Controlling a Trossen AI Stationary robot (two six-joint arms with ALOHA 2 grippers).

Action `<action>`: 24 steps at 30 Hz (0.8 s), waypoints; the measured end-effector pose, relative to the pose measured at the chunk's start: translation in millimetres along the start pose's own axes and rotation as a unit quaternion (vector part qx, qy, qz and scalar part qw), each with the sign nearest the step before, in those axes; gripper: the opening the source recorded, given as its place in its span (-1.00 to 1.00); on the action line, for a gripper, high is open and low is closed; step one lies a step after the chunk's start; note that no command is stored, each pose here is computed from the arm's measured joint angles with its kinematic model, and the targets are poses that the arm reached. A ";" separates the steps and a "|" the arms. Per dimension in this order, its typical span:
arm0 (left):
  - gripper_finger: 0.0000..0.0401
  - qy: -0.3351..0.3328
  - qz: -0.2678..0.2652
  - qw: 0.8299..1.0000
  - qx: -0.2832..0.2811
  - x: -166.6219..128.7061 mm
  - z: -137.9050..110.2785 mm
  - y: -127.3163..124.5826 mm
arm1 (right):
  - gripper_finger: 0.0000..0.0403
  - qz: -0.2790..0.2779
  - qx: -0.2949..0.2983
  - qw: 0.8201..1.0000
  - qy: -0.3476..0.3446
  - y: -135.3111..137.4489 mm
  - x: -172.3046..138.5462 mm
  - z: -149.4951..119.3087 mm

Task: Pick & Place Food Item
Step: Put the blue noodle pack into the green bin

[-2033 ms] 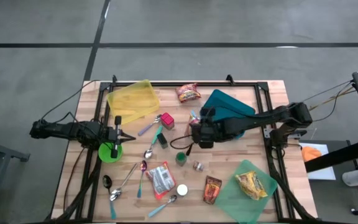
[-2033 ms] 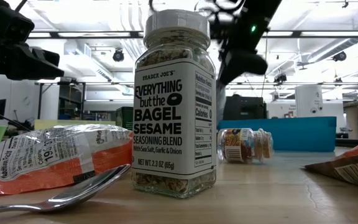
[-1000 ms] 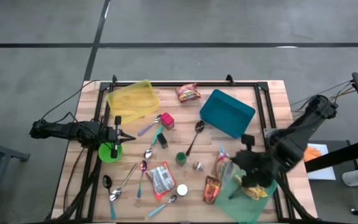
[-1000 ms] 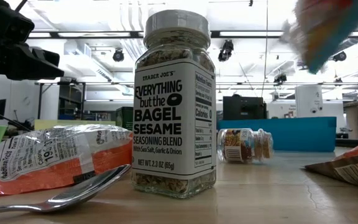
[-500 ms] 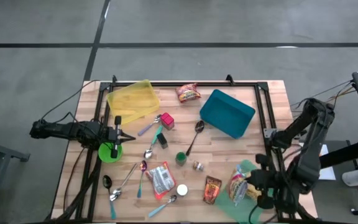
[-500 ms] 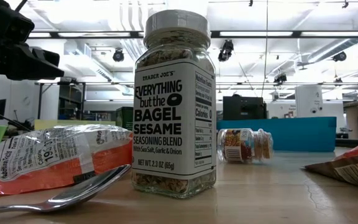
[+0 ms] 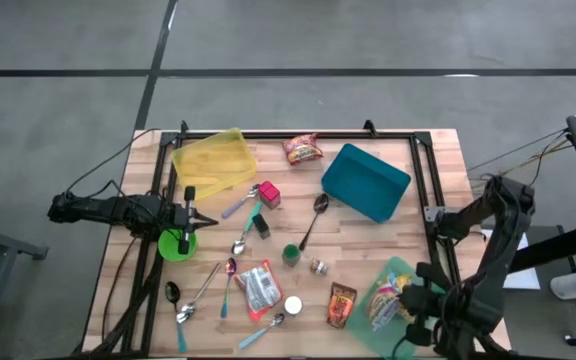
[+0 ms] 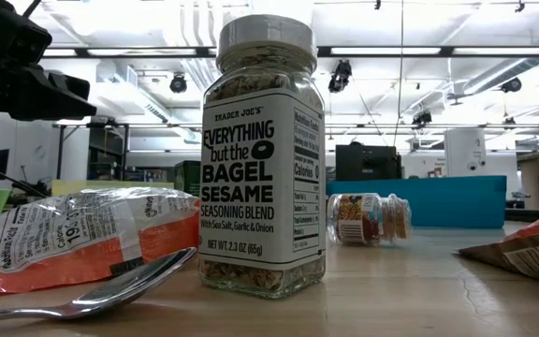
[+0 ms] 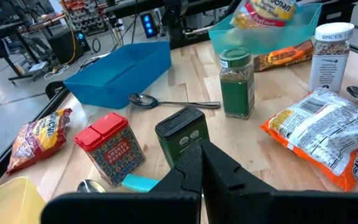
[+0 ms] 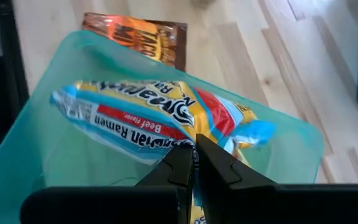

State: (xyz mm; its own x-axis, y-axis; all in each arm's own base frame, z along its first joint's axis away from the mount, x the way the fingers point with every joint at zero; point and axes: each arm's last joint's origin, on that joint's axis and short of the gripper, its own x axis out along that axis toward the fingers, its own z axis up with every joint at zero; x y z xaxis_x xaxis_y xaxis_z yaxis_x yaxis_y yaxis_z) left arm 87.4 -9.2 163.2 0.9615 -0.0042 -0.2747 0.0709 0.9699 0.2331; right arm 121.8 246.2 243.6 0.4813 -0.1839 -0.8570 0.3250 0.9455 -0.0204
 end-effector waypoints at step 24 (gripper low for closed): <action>-1.00 0.000 0.000 1.000 0.000 0.0 0.0 0.0 | 0.11 0.002 0.054 0.997 0.051 -7.1 1.2 -10.9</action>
State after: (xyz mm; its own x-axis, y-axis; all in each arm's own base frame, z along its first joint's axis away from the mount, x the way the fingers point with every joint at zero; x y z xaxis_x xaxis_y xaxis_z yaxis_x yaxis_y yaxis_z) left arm 87.4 -9.2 163.3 0.9615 -0.0047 -0.2746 0.0713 0.9698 0.2331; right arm 111.2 242.2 237.2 0.3995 -0.1477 -0.9047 0.4122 0.9105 0.0334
